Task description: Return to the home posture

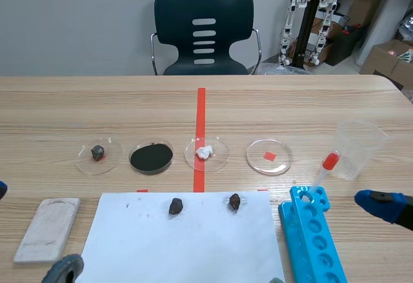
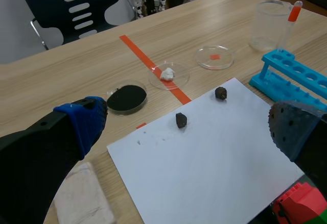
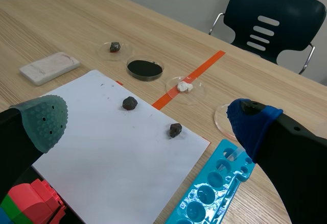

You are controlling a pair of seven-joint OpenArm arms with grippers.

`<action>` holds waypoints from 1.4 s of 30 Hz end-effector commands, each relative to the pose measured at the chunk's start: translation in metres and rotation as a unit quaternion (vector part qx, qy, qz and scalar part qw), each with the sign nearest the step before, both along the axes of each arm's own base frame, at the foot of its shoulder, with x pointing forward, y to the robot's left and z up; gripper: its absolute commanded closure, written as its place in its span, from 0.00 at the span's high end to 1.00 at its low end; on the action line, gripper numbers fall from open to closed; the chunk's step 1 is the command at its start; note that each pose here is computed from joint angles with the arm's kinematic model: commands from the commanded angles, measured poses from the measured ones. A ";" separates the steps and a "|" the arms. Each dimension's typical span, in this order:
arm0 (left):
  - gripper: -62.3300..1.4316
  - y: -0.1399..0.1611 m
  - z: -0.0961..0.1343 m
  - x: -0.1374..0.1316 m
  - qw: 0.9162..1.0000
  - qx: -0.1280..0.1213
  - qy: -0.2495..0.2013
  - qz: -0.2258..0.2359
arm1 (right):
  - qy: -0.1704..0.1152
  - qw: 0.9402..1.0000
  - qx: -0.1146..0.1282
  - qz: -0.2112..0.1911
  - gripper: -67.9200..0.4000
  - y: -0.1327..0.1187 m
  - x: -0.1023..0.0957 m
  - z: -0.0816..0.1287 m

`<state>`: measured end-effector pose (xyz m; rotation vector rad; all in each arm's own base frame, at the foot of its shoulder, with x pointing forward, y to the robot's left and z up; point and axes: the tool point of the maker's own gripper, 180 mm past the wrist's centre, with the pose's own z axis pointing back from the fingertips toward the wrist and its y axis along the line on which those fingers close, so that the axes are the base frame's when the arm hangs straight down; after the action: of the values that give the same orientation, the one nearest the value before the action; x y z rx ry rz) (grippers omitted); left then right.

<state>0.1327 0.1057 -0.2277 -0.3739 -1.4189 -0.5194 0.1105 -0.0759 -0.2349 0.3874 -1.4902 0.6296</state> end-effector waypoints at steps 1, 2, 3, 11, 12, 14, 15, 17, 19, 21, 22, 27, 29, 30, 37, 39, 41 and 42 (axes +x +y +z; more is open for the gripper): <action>1.00 0.001 0.011 0.006 1.000 -0.007 -0.027 0.006 | -0.014 1.000 0.010 0.000 1.00 0.000 0.003 0.008; 1.00 0.002 0.013 0.007 0.999 -0.006 -0.032 0.009 | -0.014 1.000 0.010 0.000 1.00 0.000 0.003 0.008; 1.00 0.002 0.014 0.008 0.999 -0.007 -0.035 0.010 | -0.014 1.000 0.010 0.000 1.00 0.000 0.003 0.008; 1.00 0.001 0.017 0.010 0.999 -0.010 -0.044 0.008 | -0.014 1.000 0.010 0.000 1.00 0.000 0.003 0.008; 1.00 0.001 0.017 0.010 0.999 -0.010 -0.044 0.008 | -0.014 1.000 0.010 0.000 1.00 0.000 0.003 0.008; 1.00 0.001 0.017 0.010 0.999 -0.010 -0.044 0.008 | -0.014 1.000 0.010 0.000 1.00 0.000 0.003 0.008; 1.00 0.001 0.017 0.010 0.999 -0.010 -0.044 0.008 | -0.014 1.000 0.010 0.000 1.00 0.000 0.003 0.008; 1.00 0.001 0.017 0.010 0.999 -0.010 -0.044 0.008 | -0.014 1.000 0.010 0.000 1.00 0.000 0.003 0.008; 1.00 0.001 0.017 0.010 0.999 -0.010 -0.044 0.008 | -0.014 1.000 0.010 0.000 1.00 0.000 0.003 0.008; 1.00 0.001 0.017 0.010 0.999 -0.010 -0.044 0.008 | -0.014 1.000 0.010 0.000 1.00 0.000 0.003 0.008; 1.00 0.001 0.017 0.010 0.999 -0.010 -0.044 0.008 | -0.014 1.000 0.010 0.000 1.00 0.000 0.003 0.008; 1.00 0.001 0.017 0.010 0.999 -0.010 -0.044 0.008 | -0.014 1.000 0.010 0.000 1.00 0.000 0.003 0.008; 1.00 0.001 0.017 0.010 0.999 -0.010 -0.044 0.008 | -0.014 1.000 0.010 0.000 1.00 0.000 0.003 0.008; 1.00 0.001 0.017 0.010 0.999 -0.010 -0.044 0.008 | -0.014 1.000 0.010 0.000 1.00 0.000 0.003 0.008; 1.00 0.001 0.017 0.010 0.999 -0.010 -0.044 0.008 | -0.014 1.000 0.010 0.000 1.00 0.000 0.003 0.008; 1.00 0.001 0.017 0.010 0.999 -0.010 -0.044 0.008 | -0.014 1.000 0.010 0.000 1.00 0.000 0.003 0.008; 1.00 0.001 0.017 0.010 0.999 -0.010 -0.044 0.008 | -0.014 1.000 0.010 0.000 1.00 0.000 0.003 0.008; 1.00 0.001 0.017 0.010 0.999 -0.010 -0.044 0.008 | -0.014 1.000 0.010 0.000 1.00 0.000 0.003 0.008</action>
<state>0.1414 0.1088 -0.2178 -0.3454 -1.4862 -0.5190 0.1105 -0.0759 -0.2349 0.3874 -1.4902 0.6296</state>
